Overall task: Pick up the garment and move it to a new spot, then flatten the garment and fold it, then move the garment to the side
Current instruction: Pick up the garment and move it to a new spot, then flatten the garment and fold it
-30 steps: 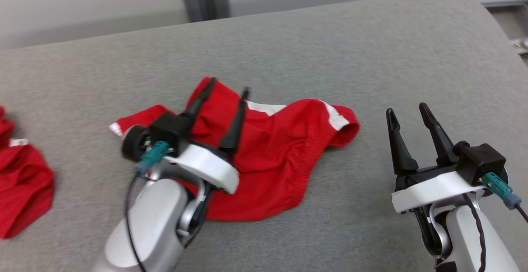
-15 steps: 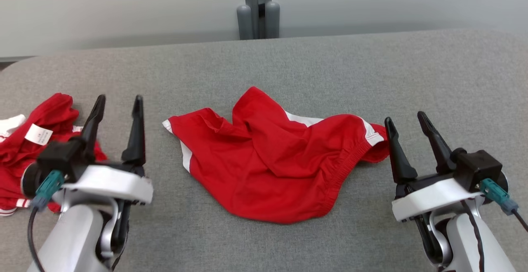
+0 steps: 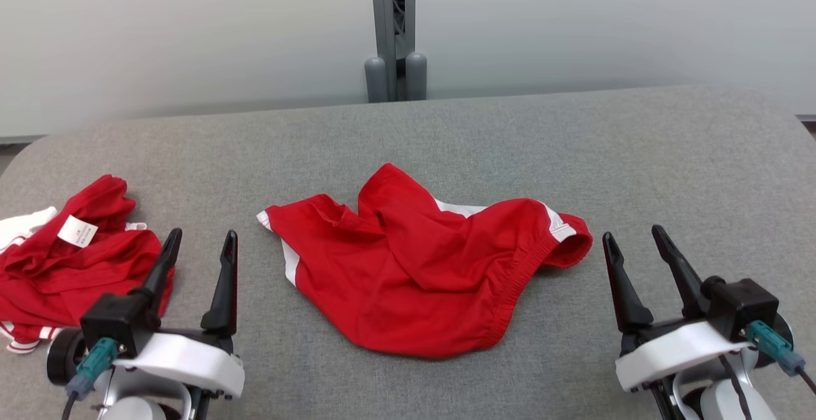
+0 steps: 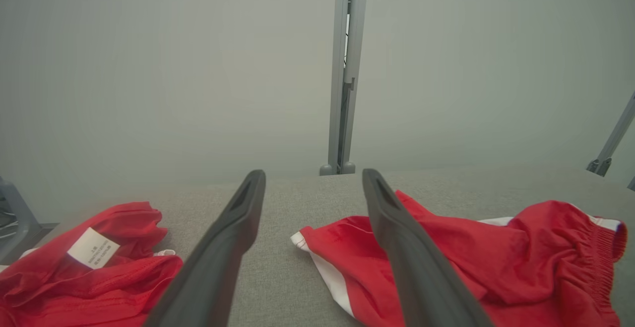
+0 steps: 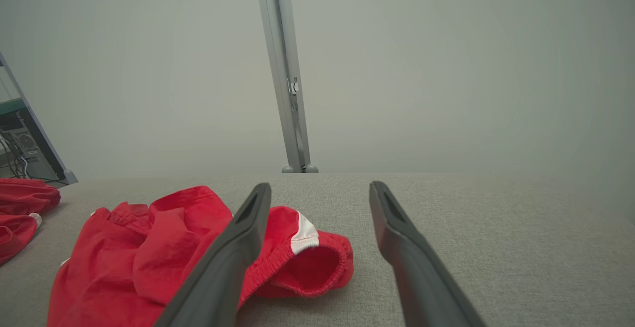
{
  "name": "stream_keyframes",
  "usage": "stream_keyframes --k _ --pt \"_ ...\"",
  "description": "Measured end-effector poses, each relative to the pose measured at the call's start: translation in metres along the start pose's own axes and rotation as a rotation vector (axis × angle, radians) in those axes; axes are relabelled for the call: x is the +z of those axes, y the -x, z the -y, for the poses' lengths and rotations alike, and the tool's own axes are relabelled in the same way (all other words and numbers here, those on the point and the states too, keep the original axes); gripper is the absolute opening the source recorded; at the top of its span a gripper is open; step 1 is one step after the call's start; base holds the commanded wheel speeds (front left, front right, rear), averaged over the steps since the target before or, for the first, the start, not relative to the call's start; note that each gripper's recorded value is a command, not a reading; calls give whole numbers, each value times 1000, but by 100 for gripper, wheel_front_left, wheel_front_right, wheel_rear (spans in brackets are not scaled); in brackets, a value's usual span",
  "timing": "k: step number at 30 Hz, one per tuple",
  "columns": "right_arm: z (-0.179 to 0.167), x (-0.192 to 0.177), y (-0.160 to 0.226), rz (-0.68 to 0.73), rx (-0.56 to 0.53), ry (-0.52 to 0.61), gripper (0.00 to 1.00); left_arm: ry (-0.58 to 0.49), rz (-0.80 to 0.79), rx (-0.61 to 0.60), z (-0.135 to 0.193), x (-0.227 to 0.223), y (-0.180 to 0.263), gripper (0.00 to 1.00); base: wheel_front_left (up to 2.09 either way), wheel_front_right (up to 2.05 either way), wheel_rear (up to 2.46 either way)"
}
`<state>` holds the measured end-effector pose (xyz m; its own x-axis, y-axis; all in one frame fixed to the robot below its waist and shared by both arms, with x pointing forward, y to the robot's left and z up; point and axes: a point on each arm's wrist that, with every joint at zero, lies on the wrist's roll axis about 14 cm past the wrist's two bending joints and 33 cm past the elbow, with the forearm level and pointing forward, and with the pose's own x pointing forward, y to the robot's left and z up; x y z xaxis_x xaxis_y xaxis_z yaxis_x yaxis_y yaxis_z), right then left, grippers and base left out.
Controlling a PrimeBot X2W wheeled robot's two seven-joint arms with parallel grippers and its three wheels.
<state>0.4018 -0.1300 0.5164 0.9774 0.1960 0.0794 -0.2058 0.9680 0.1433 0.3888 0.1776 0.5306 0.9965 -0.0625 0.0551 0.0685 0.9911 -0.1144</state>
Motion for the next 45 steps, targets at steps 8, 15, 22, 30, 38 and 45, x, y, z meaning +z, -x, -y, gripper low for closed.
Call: stream_keyframes --k 8,15,22,30,38,45 --pt "1 -3 22 -24 -15 -9 100 -8 -26 5 1 -2 21 100 0 0 0" --pt "-1 -3 27 -29 -15 -14 100 -7 -45 17 0 -6 28 100 0 0 0" --pt "-2 -3 27 -33 -10 -21 100 -4 -60 22 -2 -9 29 100 0 0 0" --pt "-2 -4 27 -36 -10 -24 100 -5 -66 28 -3 -10 28 100 0 0 0" --pt "-4 -7 27 -45 -7 -31 100 -1 -69 34 -4 -11 29 100 0 0 0" --pt "-27 -22 24 -99 67 -7 100 -2 -75 43 -6 -12 28 100 0 0 0"
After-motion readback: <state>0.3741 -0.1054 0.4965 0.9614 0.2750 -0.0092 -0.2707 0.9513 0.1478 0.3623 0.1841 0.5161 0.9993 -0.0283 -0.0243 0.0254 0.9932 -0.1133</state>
